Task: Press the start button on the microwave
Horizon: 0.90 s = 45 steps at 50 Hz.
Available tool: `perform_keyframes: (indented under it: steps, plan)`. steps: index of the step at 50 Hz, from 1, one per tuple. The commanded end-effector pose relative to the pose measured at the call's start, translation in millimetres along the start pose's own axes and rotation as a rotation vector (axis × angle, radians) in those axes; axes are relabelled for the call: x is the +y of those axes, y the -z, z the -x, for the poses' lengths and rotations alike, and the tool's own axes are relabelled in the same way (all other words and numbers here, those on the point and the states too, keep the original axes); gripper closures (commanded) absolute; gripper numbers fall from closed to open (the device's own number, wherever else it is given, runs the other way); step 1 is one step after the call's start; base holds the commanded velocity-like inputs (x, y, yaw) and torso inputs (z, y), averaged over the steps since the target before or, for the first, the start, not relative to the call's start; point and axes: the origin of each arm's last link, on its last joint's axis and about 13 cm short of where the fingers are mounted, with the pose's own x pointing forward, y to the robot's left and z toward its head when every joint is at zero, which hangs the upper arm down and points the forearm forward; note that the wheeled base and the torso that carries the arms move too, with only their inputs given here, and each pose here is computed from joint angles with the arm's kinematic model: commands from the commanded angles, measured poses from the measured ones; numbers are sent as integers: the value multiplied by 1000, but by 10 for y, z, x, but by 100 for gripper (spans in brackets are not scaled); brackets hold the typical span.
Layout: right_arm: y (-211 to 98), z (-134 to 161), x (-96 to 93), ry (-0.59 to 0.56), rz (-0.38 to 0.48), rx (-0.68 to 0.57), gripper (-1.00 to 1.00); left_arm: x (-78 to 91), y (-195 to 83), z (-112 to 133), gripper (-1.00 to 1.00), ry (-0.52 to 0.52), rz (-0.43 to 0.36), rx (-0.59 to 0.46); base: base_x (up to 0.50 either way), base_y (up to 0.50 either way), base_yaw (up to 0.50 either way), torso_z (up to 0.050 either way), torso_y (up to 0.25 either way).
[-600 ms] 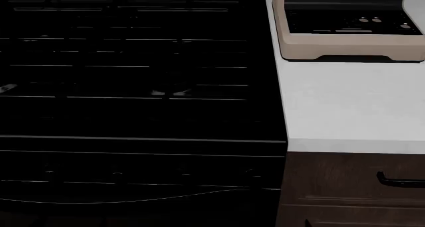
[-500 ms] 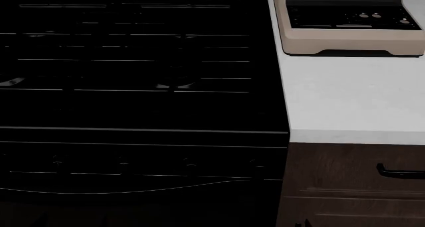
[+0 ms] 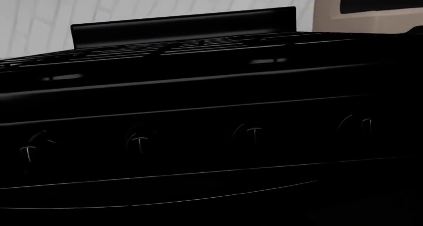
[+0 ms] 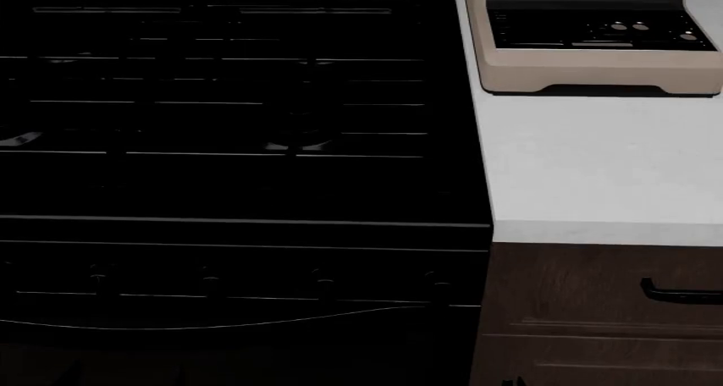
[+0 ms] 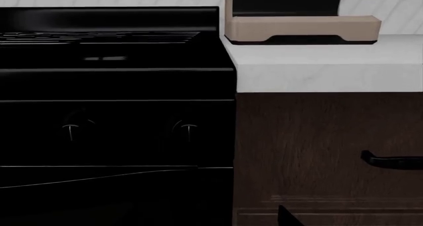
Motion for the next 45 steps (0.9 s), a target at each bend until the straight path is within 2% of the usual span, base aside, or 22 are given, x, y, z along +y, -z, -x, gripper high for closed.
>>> perform_keyframes:
  steps: [1,2,9,11,13,14,15,18,21,22,23,25,28,30,36,45]
  plan:
    - [1,1,0,0,0,0,-100,0,-1,2,-100,0,-2,-1,0,0,0,0,0]
    - [-45,10,3,2,-33,-13,-100,36,-18,-5,-100,-2,-38,-29,0,0,0,0,0]
    - [-182,14,-12,4,-59,-65,-100,62,-135,-34,-100,-17,-32,-12,0,0,0,0,0]
    - [-368,18,-30,-3,-51,-107,-100,90,-309,-64,-100,-34,-27,36,0,0,0,0,0]
    - [-550,11,-54,6,-36,-110,-100,117,-462,-97,-100,-42,-42,35,0,0,0,0,0]
    - [-660,7,-67,-36,-32,-146,-100,135,-554,-118,-100,-38,-47,14,0,0,0,0,0]
    - [-787,-9,-87,-20,10,-170,-100,159,-665,-146,-100,-32,-53,9,0,0,0,0,0]
    - [-1065,-52,-128,-49,17,-202,-100,202,-872,-227,-100,4,-66,-15,0,0,0,0,0]
    - [-1527,-153,-188,-89,-11,-247,-100,274,-1216,-404,-100,8,-28,-30,0,0,0,0,0]
    - [-1589,-176,-197,-91,-11,-249,-100,280,-1269,-426,-100,12,-26,-27,0,0,0,0,0]
    - [-1734,-217,-213,-98,5,-269,-100,299,-1390,-480,-100,5,-45,-56,0,0,0,0,0]
    - [-1896,-263,-229,-100,35,-285,-100,322,-1533,-543,-100,14,-64,-75,0,0,0,0,0]
    - [-2074,-330,-242,-116,29,-272,-100,366,-1692,-642,-100,18,-64,-88,0,0,0,0,0]
    - [-2146,-382,-256,-112,53,-279,-100,377,-1743,-680,-100,14,-55,-76,0,0,0,0,0]
    - [-2272,-420,-247,-104,46,-280,-100,409,-1895,-713,-100,0,-51,-105,0,0,0,0,0]
    - [-2372,-398,-239,-116,31,-311,-100,438,-1939,-717,-100,-15,-42,-117,73,0,0,0,0]
